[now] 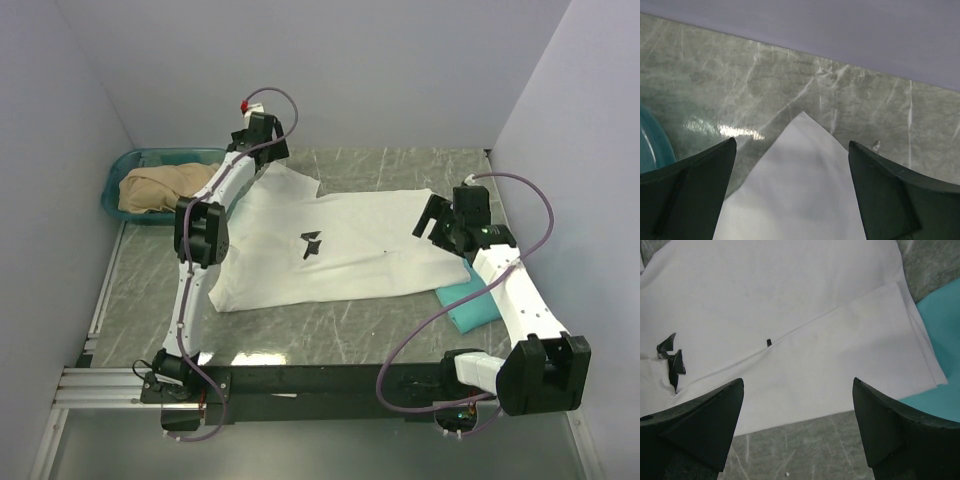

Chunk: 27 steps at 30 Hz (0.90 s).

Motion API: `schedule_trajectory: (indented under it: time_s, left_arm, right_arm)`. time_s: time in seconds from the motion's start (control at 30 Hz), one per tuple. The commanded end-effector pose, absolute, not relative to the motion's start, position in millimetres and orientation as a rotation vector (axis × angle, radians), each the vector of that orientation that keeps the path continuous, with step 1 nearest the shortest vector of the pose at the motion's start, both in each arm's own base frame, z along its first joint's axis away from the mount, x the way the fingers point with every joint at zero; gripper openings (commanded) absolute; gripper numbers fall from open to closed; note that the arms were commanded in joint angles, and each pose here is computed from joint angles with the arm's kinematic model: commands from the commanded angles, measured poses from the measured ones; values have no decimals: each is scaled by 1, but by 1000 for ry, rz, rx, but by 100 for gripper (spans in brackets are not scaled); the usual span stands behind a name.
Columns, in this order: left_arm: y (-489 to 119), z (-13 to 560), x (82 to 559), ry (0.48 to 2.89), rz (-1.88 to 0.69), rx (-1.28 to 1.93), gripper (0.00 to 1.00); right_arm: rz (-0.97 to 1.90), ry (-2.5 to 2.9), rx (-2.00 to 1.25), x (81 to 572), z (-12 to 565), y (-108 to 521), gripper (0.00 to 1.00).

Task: Fold and stack the t-shirts
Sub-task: Fold the tshirt

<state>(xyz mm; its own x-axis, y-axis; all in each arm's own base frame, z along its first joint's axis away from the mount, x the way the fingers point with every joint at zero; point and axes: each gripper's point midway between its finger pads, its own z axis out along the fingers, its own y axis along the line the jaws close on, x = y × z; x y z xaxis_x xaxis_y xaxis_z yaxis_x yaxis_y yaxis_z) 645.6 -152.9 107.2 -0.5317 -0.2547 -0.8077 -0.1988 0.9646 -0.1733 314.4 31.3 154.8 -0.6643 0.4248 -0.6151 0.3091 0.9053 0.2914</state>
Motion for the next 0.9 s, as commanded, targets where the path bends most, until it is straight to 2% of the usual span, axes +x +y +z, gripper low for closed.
schedule_trajectory:
  time_s: [0.0,0.07,0.23,0.53,0.6,0.63,0.73,0.77,0.87]
  left_arm:
    - [-161,155,679,1968,-128,-266,99]
    - [-170,123,684,2015,-142,-225,99]
    - [-169,85,685,2060,-134,-229,99]
    - [-173,42,674,2174,-160,-235,97]
    - [-168,35,672,2195,-131,-250,88]
    - [-167,33,670,2201,-119,-249,78]
    - [-160,27,661,2235,-64,-252,60]
    - [-159,24,659,2248,-59,-247,58]
    - [-158,18,652,2281,-40,-240,43]
  right_arm:
    - [198,2319,503,320,157,27,95]
    - [198,2319,503,319,155,27,95]
    - [185,2322,510,316,151,25,95]
    - [199,2318,506,317,150,27,95]
    - [199,2315,507,316,149,26,95]
    - [201,2315,505,317,149,27,95]
    - [202,2315,506,317,149,27,95]
    - [206,2312,502,318,150,27,95]
    - [213,2314,503,317,148,28,95]
